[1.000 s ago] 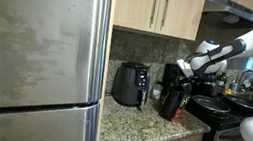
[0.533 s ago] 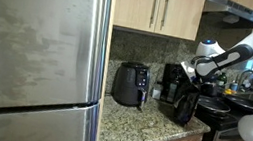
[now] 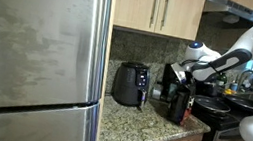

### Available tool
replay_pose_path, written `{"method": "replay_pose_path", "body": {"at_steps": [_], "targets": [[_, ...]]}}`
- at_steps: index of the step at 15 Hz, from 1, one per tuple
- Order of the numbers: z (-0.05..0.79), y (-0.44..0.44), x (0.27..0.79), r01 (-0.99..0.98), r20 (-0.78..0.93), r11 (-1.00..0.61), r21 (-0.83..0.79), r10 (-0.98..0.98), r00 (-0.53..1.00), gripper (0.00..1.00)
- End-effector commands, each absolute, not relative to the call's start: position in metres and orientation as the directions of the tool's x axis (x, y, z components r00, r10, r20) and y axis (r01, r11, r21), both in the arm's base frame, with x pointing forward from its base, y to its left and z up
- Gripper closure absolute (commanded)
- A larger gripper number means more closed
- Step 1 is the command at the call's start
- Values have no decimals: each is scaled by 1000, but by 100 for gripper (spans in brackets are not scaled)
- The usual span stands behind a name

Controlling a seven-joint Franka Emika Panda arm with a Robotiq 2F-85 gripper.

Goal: Move the whey packet from the left corner to the front right of the counter

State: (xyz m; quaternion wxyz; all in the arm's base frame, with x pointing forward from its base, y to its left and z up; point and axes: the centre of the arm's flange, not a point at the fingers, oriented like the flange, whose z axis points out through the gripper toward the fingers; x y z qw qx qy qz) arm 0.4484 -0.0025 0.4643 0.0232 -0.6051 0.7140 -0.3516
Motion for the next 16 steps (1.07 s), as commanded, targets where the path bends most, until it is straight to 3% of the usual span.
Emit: {"method": "replay_pose_path", "body": {"at_steps": [1,2,3,5,11,13,14,16], "targets": [[484,8,473,-785,327,11,-620,-905,-271,100],[484,12,473,-791,315,9,-612,-915,-254,100],[487,15,473,-808,317,1,-590,-920,-232,74],[497,20,471,-805,296,-25,-592,-936,-188,68],[566,36,454,-708,237,-83,-701,-964,-122,23],[580,49,440,-692,189,-121,-711,-982,-23,10],[568,45,455,-708,221,-84,-701,-970,-105,27],[580,56,447,-694,204,-109,-712,-978,-55,13]]}}
